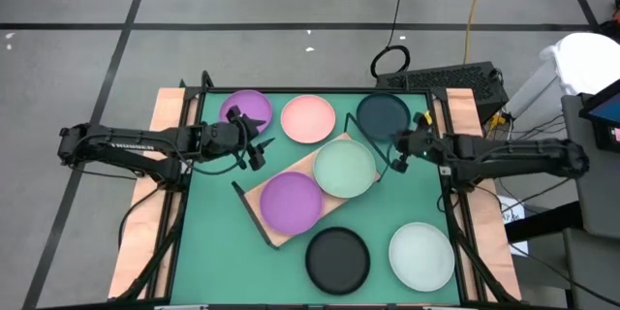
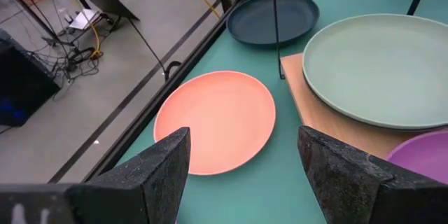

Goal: Place and stack plates onto a shelf
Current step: Stack the blue plate on top of the violet plate on the shelf

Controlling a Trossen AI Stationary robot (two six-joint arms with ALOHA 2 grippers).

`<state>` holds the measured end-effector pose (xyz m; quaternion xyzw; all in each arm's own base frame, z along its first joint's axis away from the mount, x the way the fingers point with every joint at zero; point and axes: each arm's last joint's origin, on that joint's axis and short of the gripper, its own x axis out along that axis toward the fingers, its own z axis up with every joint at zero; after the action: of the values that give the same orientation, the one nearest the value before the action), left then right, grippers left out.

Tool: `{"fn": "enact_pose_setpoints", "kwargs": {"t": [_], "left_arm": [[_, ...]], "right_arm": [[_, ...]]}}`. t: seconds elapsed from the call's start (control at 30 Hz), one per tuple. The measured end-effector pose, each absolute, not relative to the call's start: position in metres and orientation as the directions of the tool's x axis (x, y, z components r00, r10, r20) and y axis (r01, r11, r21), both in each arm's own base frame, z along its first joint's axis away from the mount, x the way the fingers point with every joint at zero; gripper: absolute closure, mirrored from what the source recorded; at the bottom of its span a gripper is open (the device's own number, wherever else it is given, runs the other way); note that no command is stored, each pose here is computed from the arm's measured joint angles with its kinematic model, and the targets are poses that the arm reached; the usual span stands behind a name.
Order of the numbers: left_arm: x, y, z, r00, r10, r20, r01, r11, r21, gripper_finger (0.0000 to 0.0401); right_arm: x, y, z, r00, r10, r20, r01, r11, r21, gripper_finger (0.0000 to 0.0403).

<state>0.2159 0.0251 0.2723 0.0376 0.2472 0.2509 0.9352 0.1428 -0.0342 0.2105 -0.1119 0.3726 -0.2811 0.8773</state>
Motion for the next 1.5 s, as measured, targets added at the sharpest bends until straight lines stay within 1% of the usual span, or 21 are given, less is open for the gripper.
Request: {"fn": "enact_pose_setpoints", "kwargs": {"t": [0.13, 0.3, 0.4, 0.47, 0.53, 0.7, 0.87, 1.0, 1.2, 1.33, 1.5], "left_arm": [[0.216, 0.025, 0.272, 0.760, 0.472, -0.447, -0.435, 0.880, 0.190, 0.0132], [0.216, 0.024, 0.272, 0.761, 0.469, -0.448, -0.425, 0.883, 0.201, 0.0132], [0.216, 0.024, 0.272, 0.761, 0.469, -0.448, -0.422, 0.883, 0.207, 0.0132], [0.216, 0.024, 0.272, 0.761, 0.469, -0.448, -0.422, 0.883, 0.208, 0.0132], [0.216, 0.024, 0.272, 0.761, 0.469, -0.448, -0.421, 0.883, 0.208, 0.0132], [0.216, 0.024, 0.272, 0.761, 0.469, -0.448, -0.421, 0.883, 0.209, 0.0132], [0.216, 0.024, 0.272, 0.762, 0.467, -0.449, -0.419, 0.884, 0.209, 0.0132], [0.216, 0.022, 0.272, 0.765, 0.462, -0.448, -0.411, 0.887, 0.212, 0.0132], [0.217, 0.021, 0.272, 0.767, 0.459, -0.448, -0.407, 0.888, 0.214, 0.0132], [0.216, 0.022, 0.272, 0.767, 0.460, -0.448, -0.408, 0.888, 0.213, 0.0132], [0.216, 0.022, 0.272, 0.767, 0.460, -0.448, -0.410, 0.888, 0.210, 0.0132]], "right_arm": [[0.141, -0.046, 0.209, 0.546, -0.562, -0.621, 0.344, 0.827, -0.446, 0.0398], [0.141, -0.057, 0.201, 0.499, -0.531, -0.685, 0.169, 0.835, -0.524, 0.0377], [0.143, -0.064, 0.194, 0.472, -0.501, -0.726, 0.085, 0.845, -0.528, 0.0364], [0.145, -0.069, 0.189, 0.445, -0.486, -0.752, 0.057, 0.854, -0.518, 0.0358], [0.146, -0.074, 0.183, 0.409, -0.476, -0.779, 0.039, 0.862, -0.506, 0.0354], [0.149, -0.083, 0.168, 0.354, -0.396, -0.847, -0.007, 0.905, -0.426, 0.0343], [0.151, -0.087, 0.162, 0.335, -0.357, -0.872, -0.028, 0.921, -0.388, 0.0325], [0.151, -0.088, 0.161, 0.337, -0.343, -0.877, -0.013, 0.930, -0.368, 0.0304], [0.151, -0.093, 0.154, 0.285, -0.362, -0.887, -0.015, 0.924, -0.382, 0.0275], [0.153, -0.097, 0.151, 0.246, -0.414, -0.877, -0.018, 0.902, -0.431, 0.0277], [0.154, -0.097, 0.147, 0.225, -0.402, -0.888, -0.042, 0.906, -0.421, 0.0307]]}}
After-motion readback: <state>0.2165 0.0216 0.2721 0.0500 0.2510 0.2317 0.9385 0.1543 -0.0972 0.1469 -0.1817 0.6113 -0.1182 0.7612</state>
